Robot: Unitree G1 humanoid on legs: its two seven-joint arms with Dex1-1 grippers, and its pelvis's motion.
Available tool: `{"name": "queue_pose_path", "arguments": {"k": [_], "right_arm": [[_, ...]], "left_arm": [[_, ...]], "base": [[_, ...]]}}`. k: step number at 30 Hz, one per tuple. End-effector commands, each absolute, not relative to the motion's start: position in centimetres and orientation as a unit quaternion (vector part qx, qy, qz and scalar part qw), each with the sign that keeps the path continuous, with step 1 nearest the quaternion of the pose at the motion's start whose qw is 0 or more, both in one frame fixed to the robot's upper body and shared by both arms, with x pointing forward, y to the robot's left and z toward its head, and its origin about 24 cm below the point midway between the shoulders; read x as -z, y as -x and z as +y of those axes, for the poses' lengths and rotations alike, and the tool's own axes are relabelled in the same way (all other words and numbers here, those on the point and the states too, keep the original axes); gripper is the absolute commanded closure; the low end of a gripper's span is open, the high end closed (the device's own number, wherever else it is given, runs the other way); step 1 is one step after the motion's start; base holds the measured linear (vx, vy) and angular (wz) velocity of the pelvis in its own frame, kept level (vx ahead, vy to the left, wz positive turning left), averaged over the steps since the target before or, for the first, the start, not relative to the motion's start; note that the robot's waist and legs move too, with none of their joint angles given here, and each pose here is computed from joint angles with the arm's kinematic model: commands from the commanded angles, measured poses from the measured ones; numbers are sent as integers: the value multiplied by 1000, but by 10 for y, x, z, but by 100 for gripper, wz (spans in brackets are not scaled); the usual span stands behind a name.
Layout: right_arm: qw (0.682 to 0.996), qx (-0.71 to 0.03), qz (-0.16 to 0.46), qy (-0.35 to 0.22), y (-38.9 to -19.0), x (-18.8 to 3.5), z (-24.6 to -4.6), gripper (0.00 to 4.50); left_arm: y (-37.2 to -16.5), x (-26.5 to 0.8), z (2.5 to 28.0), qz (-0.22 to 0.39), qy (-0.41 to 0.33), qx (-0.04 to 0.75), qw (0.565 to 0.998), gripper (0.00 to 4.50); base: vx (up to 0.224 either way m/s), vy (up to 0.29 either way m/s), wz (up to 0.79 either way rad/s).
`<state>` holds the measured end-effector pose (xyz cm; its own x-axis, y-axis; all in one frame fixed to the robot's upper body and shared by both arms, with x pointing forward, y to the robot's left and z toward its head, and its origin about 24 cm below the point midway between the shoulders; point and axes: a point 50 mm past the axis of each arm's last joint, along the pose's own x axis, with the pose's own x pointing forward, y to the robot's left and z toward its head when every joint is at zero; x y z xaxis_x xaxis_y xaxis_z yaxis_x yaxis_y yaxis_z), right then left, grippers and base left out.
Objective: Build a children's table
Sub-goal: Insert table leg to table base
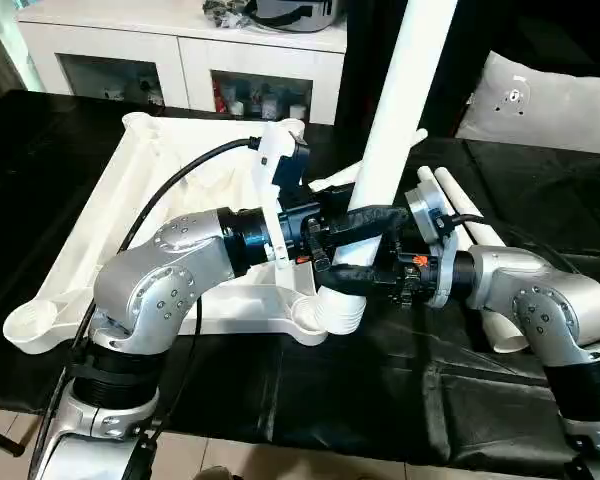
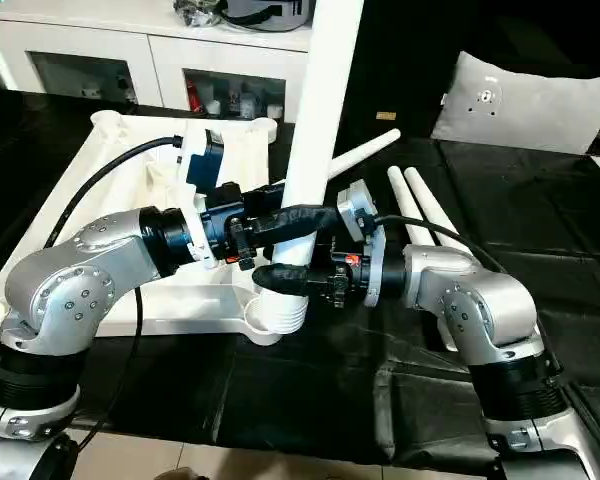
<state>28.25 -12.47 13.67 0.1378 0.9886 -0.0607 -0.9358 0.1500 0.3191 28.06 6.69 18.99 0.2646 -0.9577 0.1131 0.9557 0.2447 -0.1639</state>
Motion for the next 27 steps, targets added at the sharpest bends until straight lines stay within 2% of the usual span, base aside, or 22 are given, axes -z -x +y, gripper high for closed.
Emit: {"name": "queue_pose_path", "arguments": {"k": [1, 4, 10, 11, 15, 18, 27], "right_arm": [[752, -634, 143, -112, -284, -133, -127, 178], [756, -630, 141, -106, -285, -134, -127, 148], [753, -633, 145, -106, -284, -133, -127, 143], [748, -638, 144, -112, -282, -134, -127, 163], [741, -645, 142, -117, -280, -135, -126, 183], [736, -650, 144, -119, -278, -135, -126, 222], [738, -648, 146, -116, -279, -134, -127, 248]], "left_arm": [[-277, -201, 62, -21, 89, 625, 775, 264], [-276, -201, 62, -21, 88, 627, 774, 264], [-275, -201, 62, -20, 87, 630, 771, 264], [-276, -201, 62, -20, 87, 630, 772, 264], [-276, -201, 63, -20, 86, 630, 772, 264], [-276, -201, 63, -21, 87, 630, 772, 264], [-276, -202, 63, -20, 85, 627, 774, 264]], "base": [[0, 0, 0], [0, 0, 0], [0, 0, 0], [0, 0, 0], [0, 0, 0], [0, 0, 0], [0, 0, 0]]}}
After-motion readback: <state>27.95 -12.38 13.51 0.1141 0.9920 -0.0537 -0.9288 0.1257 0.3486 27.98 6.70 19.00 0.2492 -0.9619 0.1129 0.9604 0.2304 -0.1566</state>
